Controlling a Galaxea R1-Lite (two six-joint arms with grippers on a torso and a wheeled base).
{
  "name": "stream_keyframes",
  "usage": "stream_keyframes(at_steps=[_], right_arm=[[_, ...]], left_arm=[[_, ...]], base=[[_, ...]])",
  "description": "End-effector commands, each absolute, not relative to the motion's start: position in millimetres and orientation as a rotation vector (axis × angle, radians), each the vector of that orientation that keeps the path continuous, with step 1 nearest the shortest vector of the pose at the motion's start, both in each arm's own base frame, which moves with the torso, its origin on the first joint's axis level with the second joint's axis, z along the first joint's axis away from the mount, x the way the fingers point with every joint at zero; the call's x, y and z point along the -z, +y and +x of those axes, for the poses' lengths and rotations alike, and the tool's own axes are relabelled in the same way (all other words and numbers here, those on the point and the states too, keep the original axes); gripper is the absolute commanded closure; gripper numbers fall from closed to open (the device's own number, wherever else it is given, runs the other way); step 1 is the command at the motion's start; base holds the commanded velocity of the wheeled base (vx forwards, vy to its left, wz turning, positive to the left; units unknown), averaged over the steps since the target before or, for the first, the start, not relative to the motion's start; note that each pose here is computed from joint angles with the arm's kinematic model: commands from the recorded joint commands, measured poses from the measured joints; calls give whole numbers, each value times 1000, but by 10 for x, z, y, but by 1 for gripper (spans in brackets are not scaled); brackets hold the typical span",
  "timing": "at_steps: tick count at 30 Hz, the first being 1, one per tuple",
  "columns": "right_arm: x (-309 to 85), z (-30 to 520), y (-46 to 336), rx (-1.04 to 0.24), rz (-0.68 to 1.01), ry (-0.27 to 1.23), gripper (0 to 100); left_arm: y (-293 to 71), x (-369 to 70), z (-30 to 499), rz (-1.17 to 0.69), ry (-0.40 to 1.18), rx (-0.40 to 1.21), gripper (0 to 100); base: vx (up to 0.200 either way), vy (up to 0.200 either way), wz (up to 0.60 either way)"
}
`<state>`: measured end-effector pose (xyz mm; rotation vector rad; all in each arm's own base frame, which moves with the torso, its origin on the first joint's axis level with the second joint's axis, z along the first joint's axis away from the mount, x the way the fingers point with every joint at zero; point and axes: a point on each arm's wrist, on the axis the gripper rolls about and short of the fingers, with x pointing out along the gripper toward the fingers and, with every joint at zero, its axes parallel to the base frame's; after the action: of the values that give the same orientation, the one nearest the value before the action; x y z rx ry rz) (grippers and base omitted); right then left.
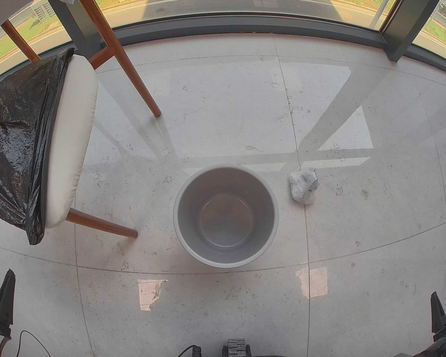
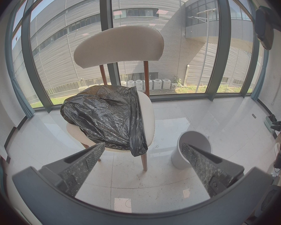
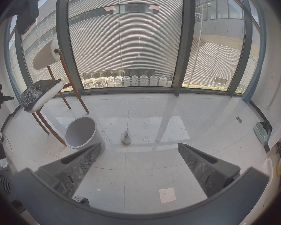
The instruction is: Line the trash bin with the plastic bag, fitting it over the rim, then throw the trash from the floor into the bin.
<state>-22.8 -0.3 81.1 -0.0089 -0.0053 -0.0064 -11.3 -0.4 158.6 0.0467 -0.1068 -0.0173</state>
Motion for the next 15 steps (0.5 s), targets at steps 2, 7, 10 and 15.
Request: stream_keyframes(at_steps=[2,7,10,15], right_arm=[[-761,-227,-3,9,-3,-5,0],[-761,-227,-3,9,-3,-5,0],[-761,-227,-3,9,-3,-5,0],[-761,-227,-3,9,-3,-5,0]], left_arm=[[5,-2748,1172,54,33,-16,0],[3,-2911,1624,54,45,-11,0],[2,-2924,1805,54,39,-10,0],[3,-2919,2078,55,28,-15,0]], base=[[0,0,0],[0,0,0],[0,0,0],[0,0,0]])
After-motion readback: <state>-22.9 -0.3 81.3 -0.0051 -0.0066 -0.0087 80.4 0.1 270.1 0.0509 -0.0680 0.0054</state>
